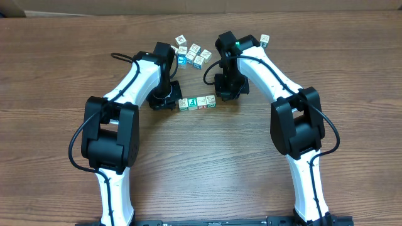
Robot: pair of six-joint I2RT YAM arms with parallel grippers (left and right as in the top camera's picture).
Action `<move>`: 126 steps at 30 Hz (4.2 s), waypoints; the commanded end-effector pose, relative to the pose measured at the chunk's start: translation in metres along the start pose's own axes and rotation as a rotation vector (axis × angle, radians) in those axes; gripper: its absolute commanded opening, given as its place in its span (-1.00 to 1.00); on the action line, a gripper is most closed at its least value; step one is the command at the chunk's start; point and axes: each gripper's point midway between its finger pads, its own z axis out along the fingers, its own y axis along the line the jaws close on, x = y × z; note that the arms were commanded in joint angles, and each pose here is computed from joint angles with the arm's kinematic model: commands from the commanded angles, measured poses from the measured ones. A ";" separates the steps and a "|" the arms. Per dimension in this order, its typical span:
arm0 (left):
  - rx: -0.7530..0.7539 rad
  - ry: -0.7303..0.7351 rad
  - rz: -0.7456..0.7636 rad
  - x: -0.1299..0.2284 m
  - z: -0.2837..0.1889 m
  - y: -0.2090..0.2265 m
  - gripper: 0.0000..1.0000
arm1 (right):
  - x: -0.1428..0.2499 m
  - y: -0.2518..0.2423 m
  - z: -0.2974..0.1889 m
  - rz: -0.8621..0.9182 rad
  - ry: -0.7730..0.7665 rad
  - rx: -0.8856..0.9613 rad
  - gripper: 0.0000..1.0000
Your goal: Form a horizontal line
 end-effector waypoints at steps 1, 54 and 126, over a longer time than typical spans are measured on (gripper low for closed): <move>0.014 0.017 0.005 0.002 0.007 -0.002 -0.91 | 0.001 0.005 -0.007 -0.008 -0.013 -0.015 -0.92; 0.055 -0.012 0.052 0.003 0.009 -0.025 -0.92 | 0.003 0.013 -0.006 -0.002 -0.017 -0.016 -0.92; 0.053 -0.016 0.068 0.003 0.010 -0.028 -0.89 | 0.003 0.009 -0.006 0.025 -0.016 0.004 -0.92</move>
